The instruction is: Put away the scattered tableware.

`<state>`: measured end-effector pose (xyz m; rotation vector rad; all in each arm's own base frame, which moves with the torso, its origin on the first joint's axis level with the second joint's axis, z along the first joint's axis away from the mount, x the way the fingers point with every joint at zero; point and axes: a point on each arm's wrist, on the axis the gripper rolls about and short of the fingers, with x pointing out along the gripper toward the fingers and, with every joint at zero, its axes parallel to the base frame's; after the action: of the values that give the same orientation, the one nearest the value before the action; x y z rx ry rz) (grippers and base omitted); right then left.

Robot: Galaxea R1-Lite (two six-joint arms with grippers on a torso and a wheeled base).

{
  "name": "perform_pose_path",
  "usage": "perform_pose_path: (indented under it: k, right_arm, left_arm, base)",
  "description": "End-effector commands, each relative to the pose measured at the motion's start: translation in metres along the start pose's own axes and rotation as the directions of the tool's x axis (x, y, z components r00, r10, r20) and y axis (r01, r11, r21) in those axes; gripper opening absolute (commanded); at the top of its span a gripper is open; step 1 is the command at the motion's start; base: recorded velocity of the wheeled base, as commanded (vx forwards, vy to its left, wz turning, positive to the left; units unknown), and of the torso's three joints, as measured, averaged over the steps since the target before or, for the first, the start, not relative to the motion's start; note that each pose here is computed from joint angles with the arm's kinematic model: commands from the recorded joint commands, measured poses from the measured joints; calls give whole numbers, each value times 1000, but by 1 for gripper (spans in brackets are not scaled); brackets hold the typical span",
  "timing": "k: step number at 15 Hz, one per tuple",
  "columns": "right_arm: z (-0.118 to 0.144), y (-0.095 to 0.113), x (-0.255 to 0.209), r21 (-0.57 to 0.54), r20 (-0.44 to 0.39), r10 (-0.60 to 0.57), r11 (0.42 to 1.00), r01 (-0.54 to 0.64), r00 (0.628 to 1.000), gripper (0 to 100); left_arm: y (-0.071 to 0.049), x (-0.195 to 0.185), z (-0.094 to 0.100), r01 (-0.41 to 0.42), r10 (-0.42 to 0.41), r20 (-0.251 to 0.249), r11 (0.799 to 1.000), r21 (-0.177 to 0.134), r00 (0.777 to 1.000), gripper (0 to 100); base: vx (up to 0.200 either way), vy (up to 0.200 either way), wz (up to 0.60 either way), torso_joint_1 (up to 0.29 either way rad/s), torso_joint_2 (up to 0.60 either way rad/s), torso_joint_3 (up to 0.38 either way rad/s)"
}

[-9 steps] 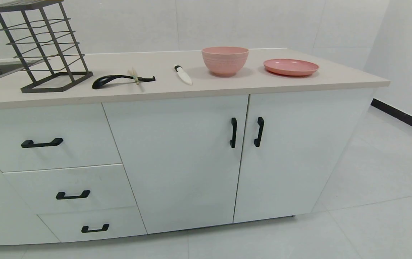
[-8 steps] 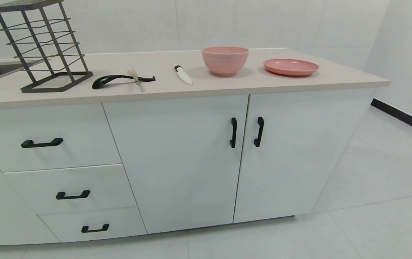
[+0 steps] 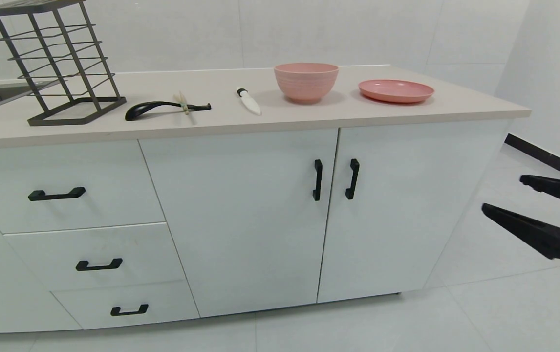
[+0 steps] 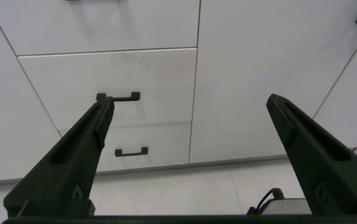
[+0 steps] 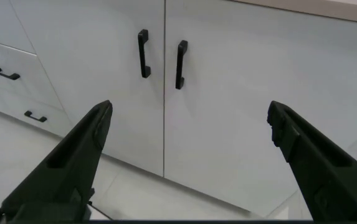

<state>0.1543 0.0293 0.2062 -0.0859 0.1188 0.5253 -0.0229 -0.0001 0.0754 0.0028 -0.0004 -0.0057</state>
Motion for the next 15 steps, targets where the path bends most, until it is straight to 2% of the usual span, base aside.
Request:
perform_pose_path:
  k: [1, 8, 11, 13, 15]
  right_arm:
    - [-13, -9, 45, 23, -74, 45, 999, -43, 996, 100]
    - [-34, -17, 86, 24, -77, 76, 997, -74, 994, 100]
    - [-53, -20, 109, -42, -41, 233, 971, -235, 972, 100]
    - [-64, -25, 133, -71, -3, 250, 966, -249, 968, 100]
    - [-71, -22, 139, -73, -7, 268, 961, -267, 964, 100]
  left_arm:
    - [0, 0, 0, 0, 0, -2, 1000, 0, 1000, 100]
    - [0, 0, 0, 0, 0, 0, 1000, 0, 1000, 100]
    - [0, 0, 0, 0, 0, 0, 1000, 0, 1000, 100]
    - [0, 0, 0, 0, 0, -2, 1000, 0, 1000, 100]
    - [0, 0, 0, 2, -2, -2, 1000, 0, 1000, 100]
  base:
    - [0, 0, 0, 0, 0, 0]
    - [0, 0, 0, 0, 0, 0]
    - [0, 0, 0, 0, 0, 0]
    - [0, 0, 0, 0, 0, 0]
    - [0, 0, 0, 0, 0, 0]
